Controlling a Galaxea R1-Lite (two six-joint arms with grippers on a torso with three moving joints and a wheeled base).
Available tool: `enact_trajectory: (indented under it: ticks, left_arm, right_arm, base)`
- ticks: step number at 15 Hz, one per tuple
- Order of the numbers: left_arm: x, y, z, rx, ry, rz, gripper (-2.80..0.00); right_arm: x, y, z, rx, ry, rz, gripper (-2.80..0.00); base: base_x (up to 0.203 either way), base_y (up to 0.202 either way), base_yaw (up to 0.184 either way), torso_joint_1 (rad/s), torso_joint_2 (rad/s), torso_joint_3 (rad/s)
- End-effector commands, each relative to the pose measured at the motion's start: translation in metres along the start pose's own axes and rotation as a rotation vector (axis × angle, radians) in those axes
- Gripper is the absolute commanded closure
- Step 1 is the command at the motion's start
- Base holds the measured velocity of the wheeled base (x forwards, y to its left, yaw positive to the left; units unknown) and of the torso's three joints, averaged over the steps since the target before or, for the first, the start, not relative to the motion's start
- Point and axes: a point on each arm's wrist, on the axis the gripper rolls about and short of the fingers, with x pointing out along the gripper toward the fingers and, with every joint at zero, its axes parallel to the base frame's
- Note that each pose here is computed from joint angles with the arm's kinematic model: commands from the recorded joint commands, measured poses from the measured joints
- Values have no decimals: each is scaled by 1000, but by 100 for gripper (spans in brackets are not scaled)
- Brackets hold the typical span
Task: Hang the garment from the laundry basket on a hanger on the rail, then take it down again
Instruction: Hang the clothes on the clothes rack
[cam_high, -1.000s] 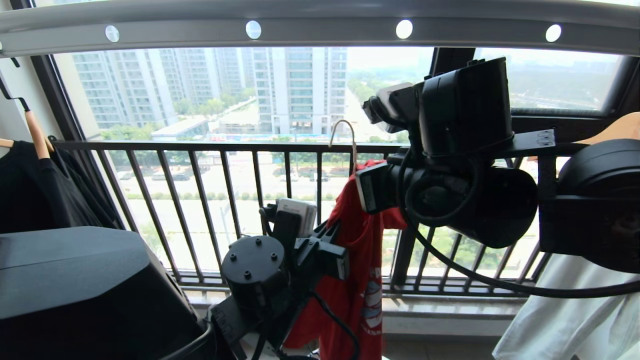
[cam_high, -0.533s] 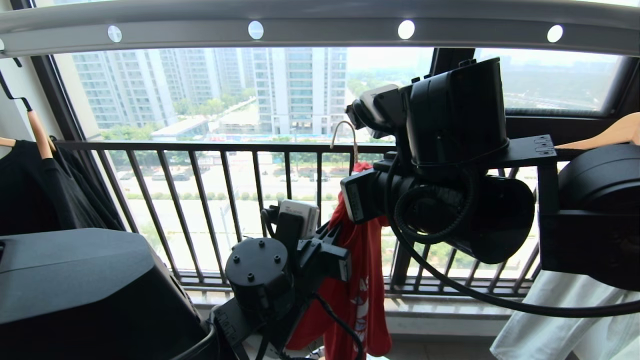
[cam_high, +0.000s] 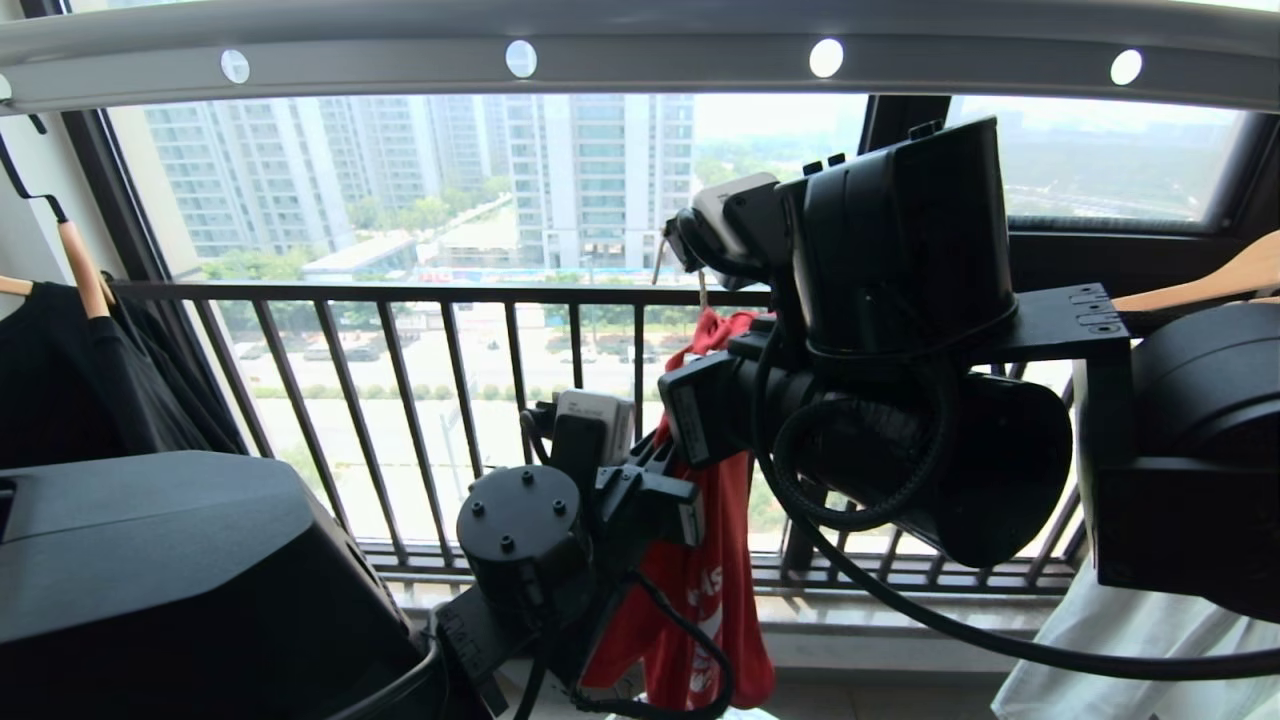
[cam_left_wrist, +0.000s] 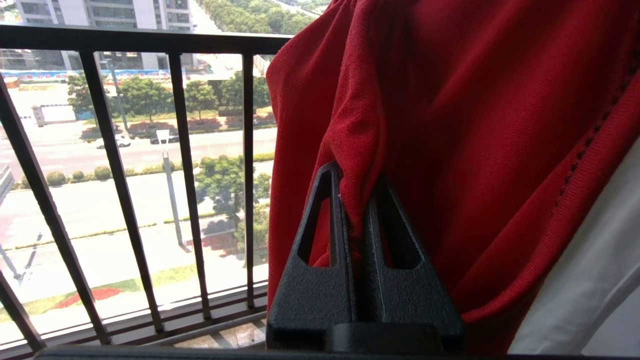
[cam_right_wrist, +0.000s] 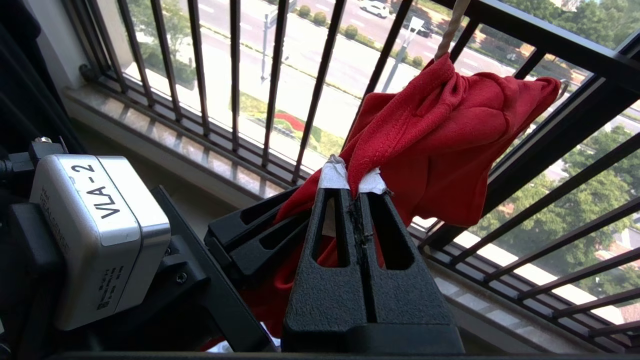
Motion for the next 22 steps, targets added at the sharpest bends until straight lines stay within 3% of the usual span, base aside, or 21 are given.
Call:
enact_trajectory:
  ticks: [1, 10, 11, 12, 18, 22]
  left_arm:
    - [0, 0, 5, -14, -19, 0, 0]
    - [0, -1, 12, -45, -41, -1, 0]
    - [0, -1, 12, -45, -41, -2, 0]
    - [0, -1, 13, -46, -43, -1, 0]
    - [1, 1, 18, -52, -58, 4, 0]
    - [-1, 6, 28, -71, -84, 12, 0]
  right_arm:
    - [0, 1, -1, -2, 3, -2, 0]
    - [0, 1, -1, -10, 3, -3, 0]
    - [0, 1, -1, -10, 3, -5, -253]
    - [0, 0, 0, -10, 2, -7, -280]
    - [-4, -2, 2, 0, -8, -9, -280]
    - [-12, -28, 9, 28, -26, -59, -280]
  base:
    - [0, 0, 0, 0, 0, 0]
    - [0, 0, 0, 0, 0, 0]
    - [0, 0, 0, 0, 0, 0]
    - [0, 0, 0, 0, 0, 0]
    - [0, 0, 0, 0, 0, 0]
    - [0, 0, 0, 0, 0, 0]
